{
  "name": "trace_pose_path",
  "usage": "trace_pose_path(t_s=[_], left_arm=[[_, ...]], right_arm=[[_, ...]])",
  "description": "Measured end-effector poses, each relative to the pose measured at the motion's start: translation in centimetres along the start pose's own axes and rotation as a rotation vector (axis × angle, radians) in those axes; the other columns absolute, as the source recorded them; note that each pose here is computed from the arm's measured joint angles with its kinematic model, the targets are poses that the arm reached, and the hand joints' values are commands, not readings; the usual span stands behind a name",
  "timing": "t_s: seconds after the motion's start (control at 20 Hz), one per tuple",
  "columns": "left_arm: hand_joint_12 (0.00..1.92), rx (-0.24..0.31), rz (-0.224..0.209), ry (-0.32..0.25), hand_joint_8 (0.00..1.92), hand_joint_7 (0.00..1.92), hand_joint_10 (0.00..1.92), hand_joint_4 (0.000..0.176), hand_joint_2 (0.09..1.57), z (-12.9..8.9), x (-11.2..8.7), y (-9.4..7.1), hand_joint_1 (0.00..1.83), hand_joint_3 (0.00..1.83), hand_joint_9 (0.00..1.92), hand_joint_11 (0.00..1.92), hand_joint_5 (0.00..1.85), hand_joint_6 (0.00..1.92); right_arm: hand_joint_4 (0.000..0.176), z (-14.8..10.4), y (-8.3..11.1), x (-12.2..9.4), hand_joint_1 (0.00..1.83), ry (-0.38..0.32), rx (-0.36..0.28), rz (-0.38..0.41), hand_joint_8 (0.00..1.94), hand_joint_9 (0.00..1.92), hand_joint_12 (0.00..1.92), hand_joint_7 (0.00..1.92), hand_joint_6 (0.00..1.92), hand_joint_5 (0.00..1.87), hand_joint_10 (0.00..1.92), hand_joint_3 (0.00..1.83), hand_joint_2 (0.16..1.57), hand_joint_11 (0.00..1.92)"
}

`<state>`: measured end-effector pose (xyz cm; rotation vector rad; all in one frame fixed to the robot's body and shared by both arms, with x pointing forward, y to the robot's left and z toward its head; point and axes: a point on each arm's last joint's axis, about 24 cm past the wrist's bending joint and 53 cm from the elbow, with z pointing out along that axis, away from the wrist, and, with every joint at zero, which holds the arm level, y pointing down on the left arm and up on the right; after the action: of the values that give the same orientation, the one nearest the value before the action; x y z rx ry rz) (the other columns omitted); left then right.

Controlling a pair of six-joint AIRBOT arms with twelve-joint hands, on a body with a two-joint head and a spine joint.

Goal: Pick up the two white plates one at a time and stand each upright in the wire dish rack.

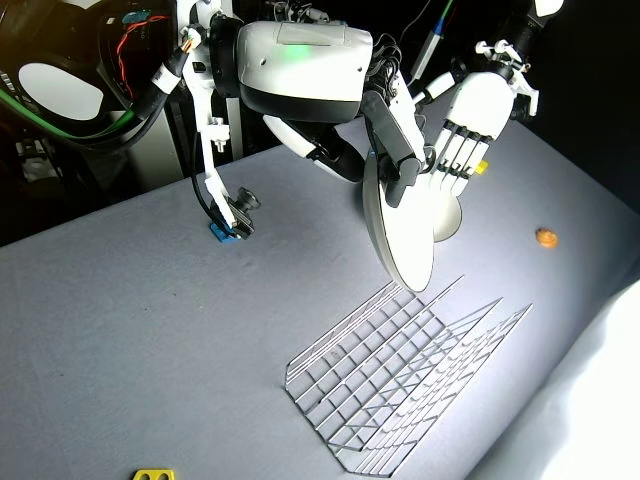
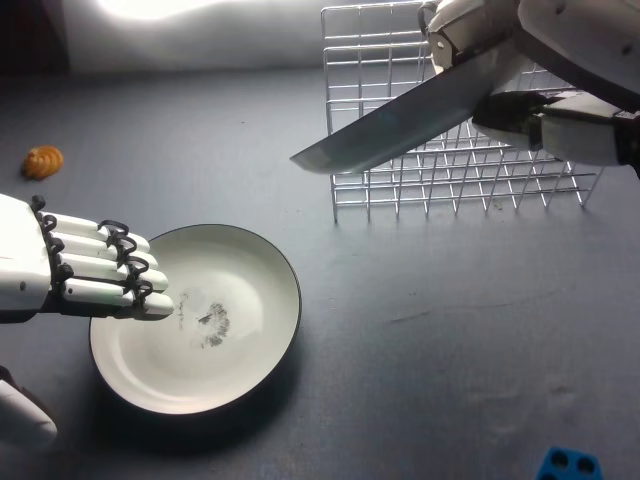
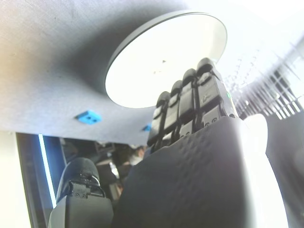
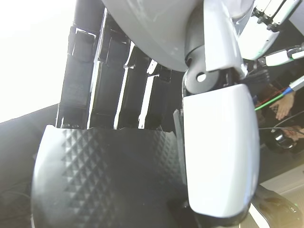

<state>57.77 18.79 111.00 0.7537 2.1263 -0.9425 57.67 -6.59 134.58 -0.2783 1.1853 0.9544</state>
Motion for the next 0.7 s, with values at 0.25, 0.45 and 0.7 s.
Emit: trace_pose_path(t_s=[0.25, 0.45, 0.7], left_arm=[[0.00, -0.006, 0.000, 0.001, 0.00, 0.00, 0.00, 0.000, 1.06, 0.06, -0.03, 0.24, 0.00, 0.00, 0.00, 0.00, 0.00, 0.00], [0.00, -0.006, 0.000, 0.001, 0.00, 0.00, 0.00, 0.000, 1.06, 0.08, 0.00, 0.24, 0.00, 0.00, 0.00, 0.00, 0.00, 0.00], [0.00, -0.007, 0.002, 0.003, 0.00, 0.00, 0.00, 0.000, 1.06, 0.08, 0.04, 0.25, 0.00, 0.00, 0.00, 0.00, 0.00, 0.00]], right_arm=[[0.023, 0.09, -0.03, -0.27, 1.23, -0.015, 0.000, -0.001, 0.83, 1.26, 0.77, 1.07, 0.99, 0.99, 0.01, 0.00, 1.10, 0.90], [0.020, 0.06, 0.00, -0.15, 1.23, -0.013, -0.002, -0.006, 0.78, 1.27, 0.77, 1.09, 0.97, 1.01, 0.00, 0.00, 1.09, 0.90], [0.018, 0.18, -0.24, -0.13, 1.23, -0.018, -0.001, -0.034, 0.77, 1.25, 0.75, 1.10, 0.97, 1.01, 0.00, 0.00, 1.09, 0.90]])
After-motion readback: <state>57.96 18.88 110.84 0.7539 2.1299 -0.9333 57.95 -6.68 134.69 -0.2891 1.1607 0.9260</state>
